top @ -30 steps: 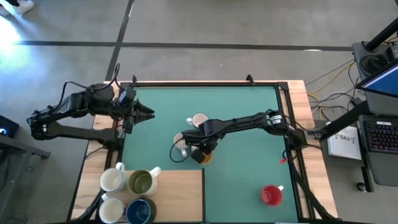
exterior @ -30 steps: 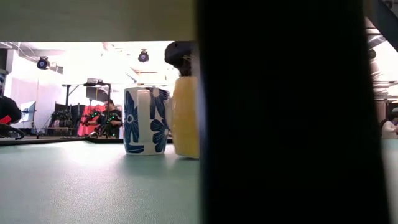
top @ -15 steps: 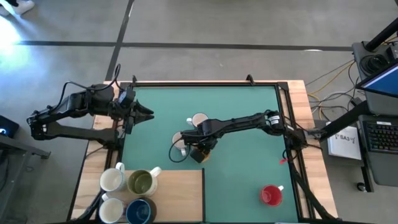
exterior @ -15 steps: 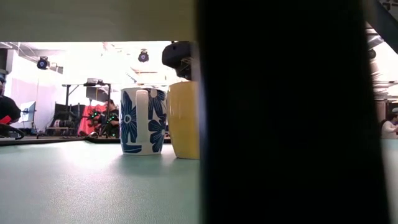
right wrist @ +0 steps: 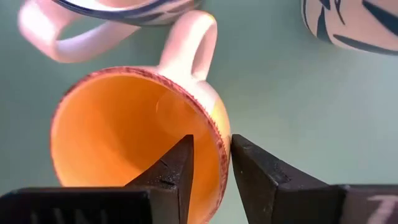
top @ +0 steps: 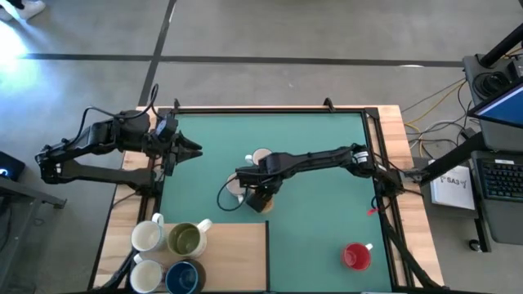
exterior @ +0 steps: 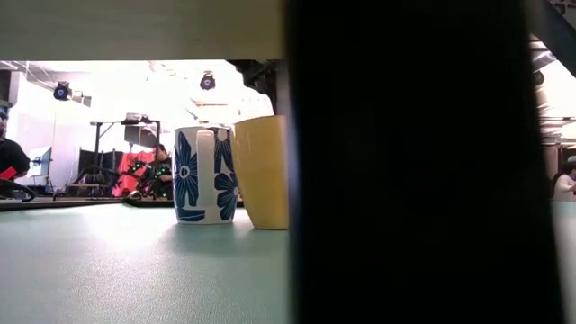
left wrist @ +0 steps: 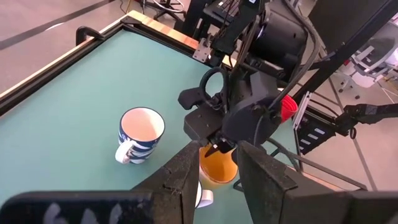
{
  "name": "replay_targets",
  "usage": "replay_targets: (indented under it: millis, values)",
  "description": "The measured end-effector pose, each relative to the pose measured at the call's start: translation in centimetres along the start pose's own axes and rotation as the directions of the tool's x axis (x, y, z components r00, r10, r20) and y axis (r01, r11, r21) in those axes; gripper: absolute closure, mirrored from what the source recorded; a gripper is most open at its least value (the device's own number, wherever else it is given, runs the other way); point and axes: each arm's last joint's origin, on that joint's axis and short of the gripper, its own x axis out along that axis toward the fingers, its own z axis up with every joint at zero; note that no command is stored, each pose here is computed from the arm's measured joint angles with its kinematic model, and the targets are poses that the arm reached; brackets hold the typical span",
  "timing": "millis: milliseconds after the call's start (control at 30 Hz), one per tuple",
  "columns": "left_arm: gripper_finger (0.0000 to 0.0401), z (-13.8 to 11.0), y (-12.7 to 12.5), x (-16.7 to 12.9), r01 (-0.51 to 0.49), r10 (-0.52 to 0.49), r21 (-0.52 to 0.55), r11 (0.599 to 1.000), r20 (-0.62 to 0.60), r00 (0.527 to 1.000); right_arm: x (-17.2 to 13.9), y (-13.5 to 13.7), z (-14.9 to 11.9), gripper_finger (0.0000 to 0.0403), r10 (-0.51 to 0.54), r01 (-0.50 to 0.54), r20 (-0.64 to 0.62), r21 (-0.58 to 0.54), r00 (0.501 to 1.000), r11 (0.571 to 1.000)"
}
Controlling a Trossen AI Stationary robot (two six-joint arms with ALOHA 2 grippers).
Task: Place coffee mugs
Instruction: Move the yellow mug to the center of the table, then move the red mug to the center of the table
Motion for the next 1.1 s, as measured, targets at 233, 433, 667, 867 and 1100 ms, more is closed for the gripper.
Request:
replay_targets:
  millis: [233,433,667,867,1100]
  values:
    - [0.0309,0.0,0.0,0.0,0.0,0.0,0.0,1.0,0.0,1.0,-1.1,-0.1,0.0,0.0302,-0.016,0.016,-0.005,0.0,1.0,1.0]
    - [0.0309,0.0,0.0,0.0,0.0,0.0,0.0,1.0,0.0,1.0,-2.0,-0.1,-0.1,0.0308,-0.022,0.022,-0.011,0.003,1.0,1.0]
    - [0.0309,0.0,0.0,0.0,0.0,0.0,0.001,1.0,0.0,1.0,-3.8,-0.4,-0.3,0.0318,-0.068,0.068,-0.016,0.02,0.998,0.997]
    - [0.0309,0.0,0.0,0.0,0.0,0.0,0.001,1.0,0.0,1.0,-5.7,-0.6,-0.6,0.0321,-0.094,0.095,-0.015,0.019,0.995,0.995]
    - [0.0309,0.0,0.0,0.0,0.0,0.0,0.001,1.0,-0.001,1.0,-7.8,-0.2,-1.8,0.0321,-0.073,0.073,-0.001,0.033,0.997,0.997]
